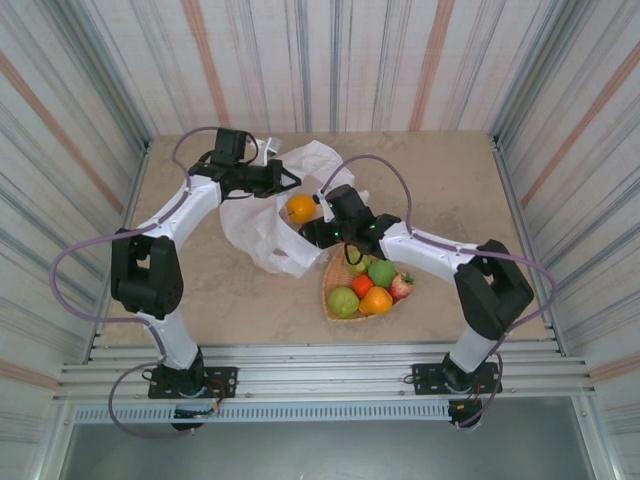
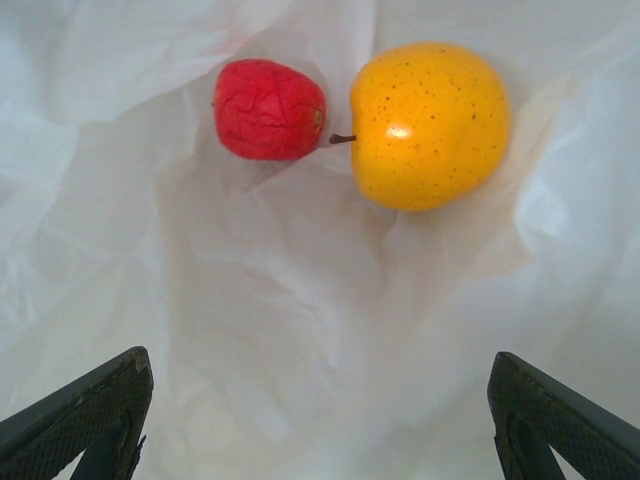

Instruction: Place the fruits into the plastic bag

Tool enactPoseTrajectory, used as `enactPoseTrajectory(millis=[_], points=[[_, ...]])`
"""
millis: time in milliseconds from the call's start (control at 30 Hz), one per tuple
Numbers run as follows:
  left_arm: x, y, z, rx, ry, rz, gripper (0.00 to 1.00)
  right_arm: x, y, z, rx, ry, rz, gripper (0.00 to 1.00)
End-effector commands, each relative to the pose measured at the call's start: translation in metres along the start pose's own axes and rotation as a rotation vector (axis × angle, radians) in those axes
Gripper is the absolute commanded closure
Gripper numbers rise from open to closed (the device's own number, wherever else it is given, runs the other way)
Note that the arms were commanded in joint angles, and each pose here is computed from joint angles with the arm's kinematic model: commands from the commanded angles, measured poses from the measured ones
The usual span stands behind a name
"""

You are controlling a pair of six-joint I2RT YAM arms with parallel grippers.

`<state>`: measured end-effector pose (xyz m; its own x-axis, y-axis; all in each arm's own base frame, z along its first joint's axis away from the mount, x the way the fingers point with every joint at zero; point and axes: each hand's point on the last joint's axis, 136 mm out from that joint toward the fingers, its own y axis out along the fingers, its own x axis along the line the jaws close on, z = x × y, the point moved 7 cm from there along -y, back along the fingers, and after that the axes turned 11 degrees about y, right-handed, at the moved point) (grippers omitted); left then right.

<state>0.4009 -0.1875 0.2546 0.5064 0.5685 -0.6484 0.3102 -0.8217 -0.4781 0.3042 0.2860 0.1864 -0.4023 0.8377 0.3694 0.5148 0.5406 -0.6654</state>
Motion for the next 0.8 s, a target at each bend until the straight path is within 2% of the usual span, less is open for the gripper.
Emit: enactPoseTrajectory(millis=[0, 100, 433, 533, 633, 767], points=[[0.003, -0.003, -0.001, 0.006, 0.020, -0.006, 1.00, -0.009, -0.022, 0.015, 0.101, -0.084, 0.029, 0.12], [0.004, -0.003, -0.001, 0.006, 0.021, -0.008, 1.00, -0.012, -0.034, 0.023, 0.148, -0.125, 0.038, 0.12], [0.004, -0.003, -0.001, 0.008, 0.021, -0.020, 1.00, -0.001, -0.091, 0.040, 0.227, -0.166, -0.159, 0.13], [0.004, -0.003, -0.001, 0.008, 0.018, -0.021, 1.00, -0.001, -0.111, 0.054, 0.294, -0.150, -0.122, 0.15], [0.004, -0.004, -0.002, 0.005, 0.015, -0.022, 1.00, 0.003, -0.123, 0.077, 0.370, -0.226, -0.040, 0.13], [0.004, -0.004, -0.002, 0.004, 0.010, -0.021, 1.00, 0.007, -0.124, 0.097, 0.455, -0.289, 0.007, 0.10]])
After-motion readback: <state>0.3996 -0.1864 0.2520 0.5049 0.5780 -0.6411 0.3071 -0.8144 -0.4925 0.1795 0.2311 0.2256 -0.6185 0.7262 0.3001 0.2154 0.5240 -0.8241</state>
